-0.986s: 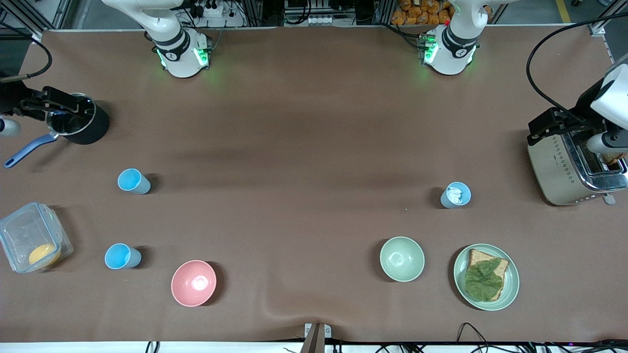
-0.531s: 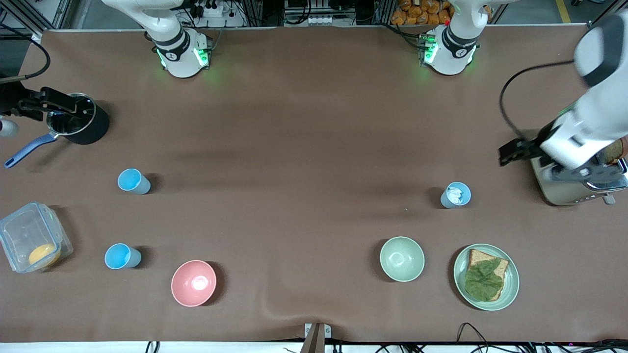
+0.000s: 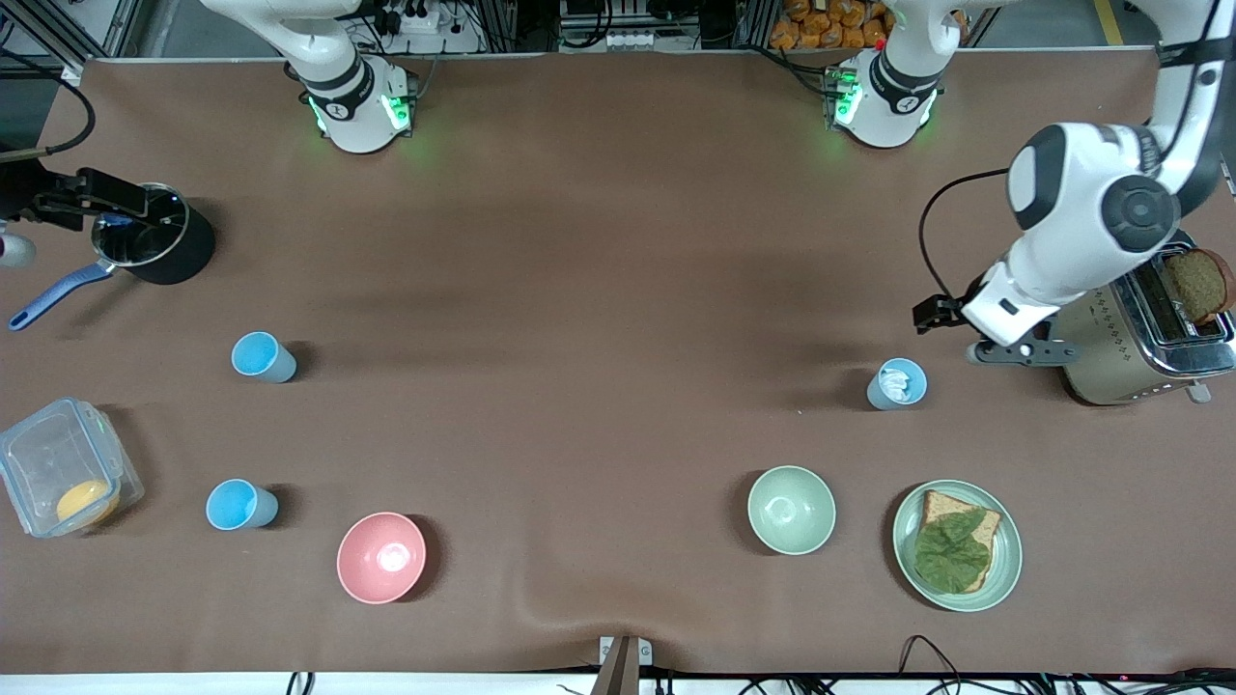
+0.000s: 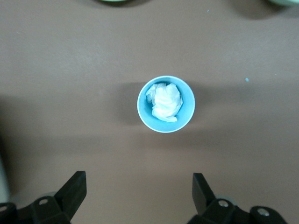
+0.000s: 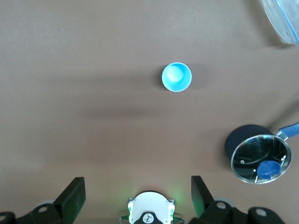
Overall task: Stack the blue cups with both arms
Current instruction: 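Reach the left gripper down to the tissue-filled blue cup by the toaster, then grasp the tissue cup with the left gripper while the right gripper grasps the blue cup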
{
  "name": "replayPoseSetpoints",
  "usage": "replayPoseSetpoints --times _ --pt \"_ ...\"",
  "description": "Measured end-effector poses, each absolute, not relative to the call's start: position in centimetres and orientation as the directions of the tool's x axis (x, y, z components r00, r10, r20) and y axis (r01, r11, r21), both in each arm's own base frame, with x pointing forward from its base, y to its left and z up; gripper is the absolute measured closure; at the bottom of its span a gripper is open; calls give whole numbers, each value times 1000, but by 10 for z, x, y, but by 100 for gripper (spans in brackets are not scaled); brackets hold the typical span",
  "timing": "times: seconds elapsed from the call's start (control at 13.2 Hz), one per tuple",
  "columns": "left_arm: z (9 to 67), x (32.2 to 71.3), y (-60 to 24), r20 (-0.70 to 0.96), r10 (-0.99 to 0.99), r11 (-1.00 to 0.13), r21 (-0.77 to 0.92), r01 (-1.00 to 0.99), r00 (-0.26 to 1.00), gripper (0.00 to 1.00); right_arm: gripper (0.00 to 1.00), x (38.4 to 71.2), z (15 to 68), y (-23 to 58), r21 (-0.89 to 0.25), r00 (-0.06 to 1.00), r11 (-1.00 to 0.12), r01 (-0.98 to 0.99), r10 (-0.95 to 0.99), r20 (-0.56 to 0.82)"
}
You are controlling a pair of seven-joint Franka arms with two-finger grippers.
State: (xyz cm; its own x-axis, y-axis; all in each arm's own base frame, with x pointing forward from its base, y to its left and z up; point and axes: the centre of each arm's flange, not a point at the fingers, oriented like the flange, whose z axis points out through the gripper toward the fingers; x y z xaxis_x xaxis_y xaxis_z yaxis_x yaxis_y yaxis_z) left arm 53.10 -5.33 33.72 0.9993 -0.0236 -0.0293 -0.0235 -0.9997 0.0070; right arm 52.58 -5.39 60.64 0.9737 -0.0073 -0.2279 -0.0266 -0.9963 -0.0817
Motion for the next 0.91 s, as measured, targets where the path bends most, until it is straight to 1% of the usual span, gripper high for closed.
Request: replayPoseSetpoints --times 0.23,0.46,0.68,0.76,0.83,0.91 --pt "303 518 -47 -32 -14 -1000 10 -14 999 0 0 522 600 -80 -100 968 -995 -27 -1 -252" --pt "290 527 -37 -19 7 -1000 17 8 1000 0 0 528 595 -87 -114 967 -993 22 51 -250" --pt "273 540 -32 -34 20 -999 26 21 999 0 0 541 592 -95 -99 969 -995 19 43 -245" --pt "269 546 -31 -35 23 -999 29 24 999 3 0 546 581 -99 -95 963 -995 16 41 -265" --pt "267 553 -31 -33 24 -999 32 25 999 3 0 554 558 -102 -89 950 -996 15 42 -308" --pt "266 560 -31 -28 25 -999 35 26 999 8 0 567 520 -105 -83 928 -996 15 45 -371"
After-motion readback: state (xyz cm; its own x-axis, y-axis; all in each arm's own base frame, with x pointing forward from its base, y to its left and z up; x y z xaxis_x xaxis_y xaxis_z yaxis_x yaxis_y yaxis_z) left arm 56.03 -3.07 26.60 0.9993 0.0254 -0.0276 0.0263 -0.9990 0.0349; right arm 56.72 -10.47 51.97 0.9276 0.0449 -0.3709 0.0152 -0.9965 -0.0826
